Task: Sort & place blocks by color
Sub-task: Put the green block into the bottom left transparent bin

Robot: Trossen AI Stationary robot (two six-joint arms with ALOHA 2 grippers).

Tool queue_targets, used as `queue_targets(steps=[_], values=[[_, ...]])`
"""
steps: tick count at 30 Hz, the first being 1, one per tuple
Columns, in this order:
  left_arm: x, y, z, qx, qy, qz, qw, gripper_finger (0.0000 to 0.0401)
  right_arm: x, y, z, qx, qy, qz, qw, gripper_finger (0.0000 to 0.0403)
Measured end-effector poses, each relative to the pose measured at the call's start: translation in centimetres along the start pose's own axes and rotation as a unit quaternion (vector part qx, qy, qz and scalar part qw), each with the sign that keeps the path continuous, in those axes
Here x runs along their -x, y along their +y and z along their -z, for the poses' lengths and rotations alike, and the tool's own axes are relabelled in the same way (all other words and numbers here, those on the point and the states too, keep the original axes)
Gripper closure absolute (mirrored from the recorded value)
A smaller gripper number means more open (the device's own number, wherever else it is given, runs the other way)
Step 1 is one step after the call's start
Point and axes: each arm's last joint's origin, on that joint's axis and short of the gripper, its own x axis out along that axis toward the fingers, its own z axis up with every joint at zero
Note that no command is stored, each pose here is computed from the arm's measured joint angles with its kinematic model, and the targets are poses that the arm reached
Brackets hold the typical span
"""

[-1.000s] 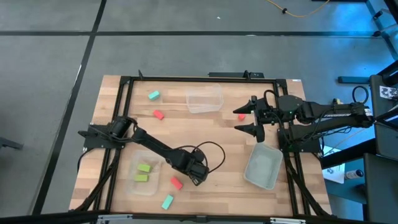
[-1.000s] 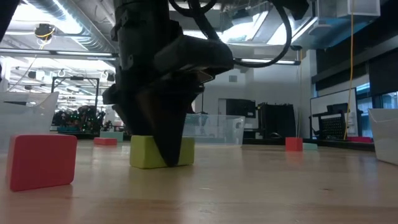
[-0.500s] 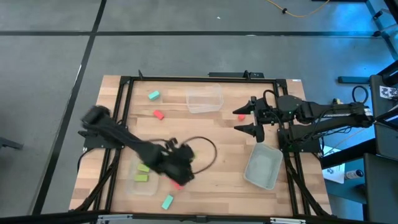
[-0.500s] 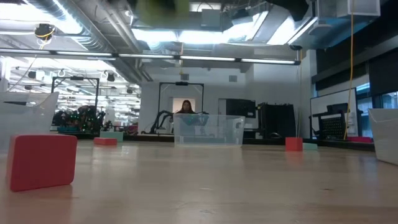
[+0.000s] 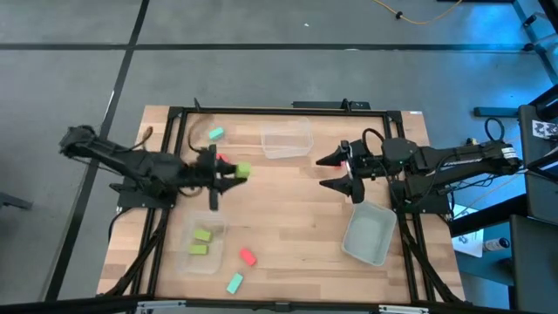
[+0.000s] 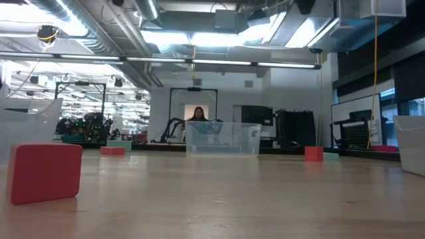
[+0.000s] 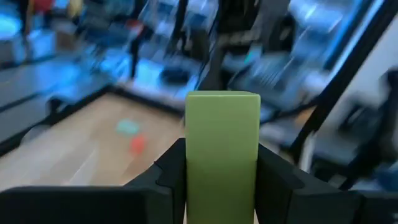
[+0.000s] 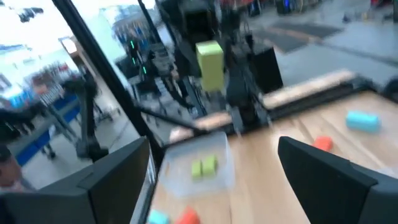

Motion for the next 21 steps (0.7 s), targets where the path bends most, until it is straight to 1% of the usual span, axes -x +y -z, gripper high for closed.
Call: queue_targets(steps=[2,5,10,21], values=[[0.2,1.3,0.5,0.008,-0.022,0.020,1.000,0.0283,-0.3,0.1,-0.2,0.003,-0.017,-0.006,1.000,0.0044],[0.0,2.2,1.0,0.018,-0.021,0.032,0.999,0.0283,-0.7,0.1,-0.2,0.004,-0.026,-0.009,1.000,0.0044],[0.0,2.3,0.8,0.016,-0.026,0.042,0.999,0.0283,-1.4,-0.1,0.3,0.012,-0.011,-0.003,1.000,0.0044],[-0.2,2.4,0.9,0.008,-0.027,0.033,0.999,0.0283,-1.5,-0.3,0.6,0.055,0.003,0.001,0.998,0.0044]])
